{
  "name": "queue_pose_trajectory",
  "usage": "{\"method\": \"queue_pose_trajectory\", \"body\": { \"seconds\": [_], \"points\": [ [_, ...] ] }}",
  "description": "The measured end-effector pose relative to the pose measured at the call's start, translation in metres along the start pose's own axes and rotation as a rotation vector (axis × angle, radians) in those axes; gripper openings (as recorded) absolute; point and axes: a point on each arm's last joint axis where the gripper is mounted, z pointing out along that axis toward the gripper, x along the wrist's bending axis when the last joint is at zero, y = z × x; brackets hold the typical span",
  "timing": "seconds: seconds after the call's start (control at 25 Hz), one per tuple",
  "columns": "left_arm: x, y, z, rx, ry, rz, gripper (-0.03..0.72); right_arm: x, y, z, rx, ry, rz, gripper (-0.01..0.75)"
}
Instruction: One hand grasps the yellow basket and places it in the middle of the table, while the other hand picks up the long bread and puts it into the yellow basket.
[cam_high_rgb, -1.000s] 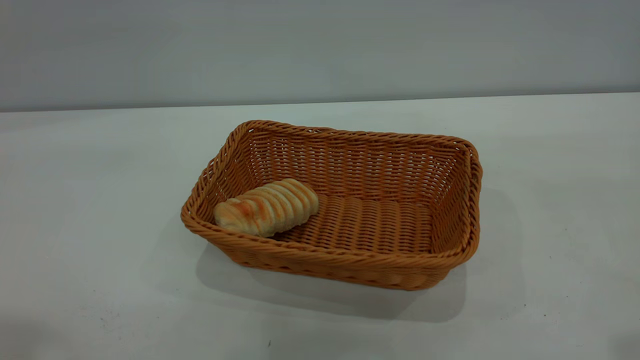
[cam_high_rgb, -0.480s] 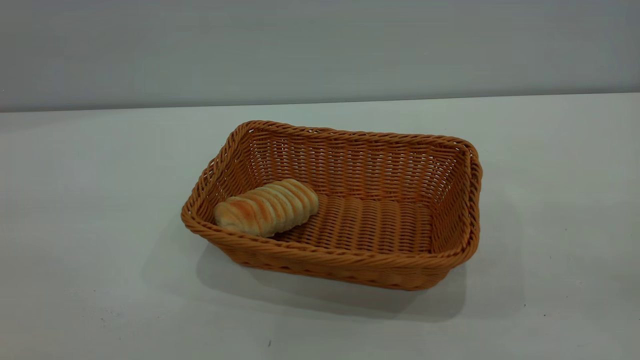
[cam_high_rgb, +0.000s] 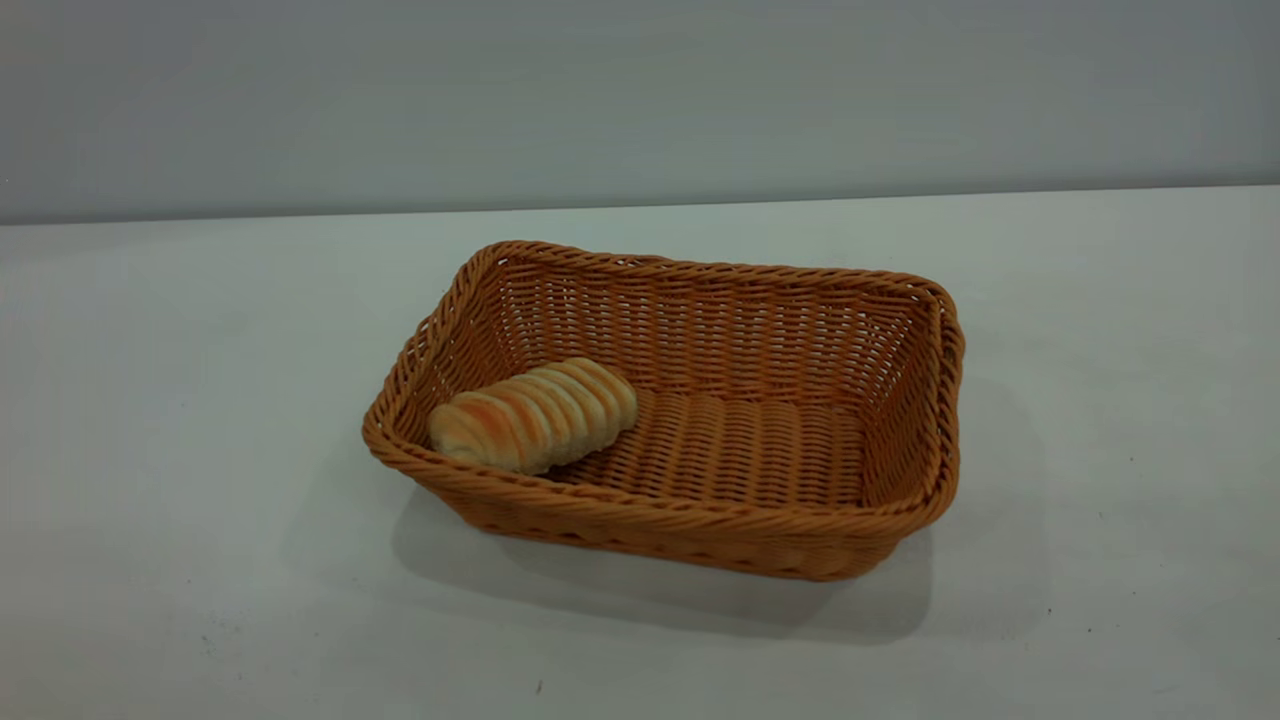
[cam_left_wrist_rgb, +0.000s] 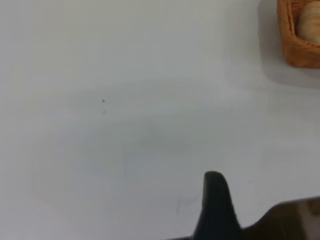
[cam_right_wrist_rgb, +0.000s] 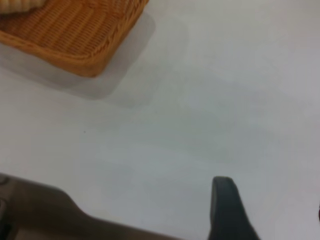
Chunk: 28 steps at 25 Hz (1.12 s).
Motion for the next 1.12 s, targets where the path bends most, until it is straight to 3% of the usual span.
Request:
{"method": "queue_pose_trajectory", "body": {
  "seconds": [0.88, 1.12],
  "points": [
    [-0.001, -0.004, 0.004, -0.02, -0.005, 0.007, 0.573, 0.0, -0.002, -0.002, -0.018, -0.009, -0.003, 0.469],
    [-0.004, -0.008, 0.0, -0.032, 0.127, -0.105, 0.573, 0.003, -0.009, -0.011, -0.097, -0.078, 0.03, 0.469]
  ]
}}
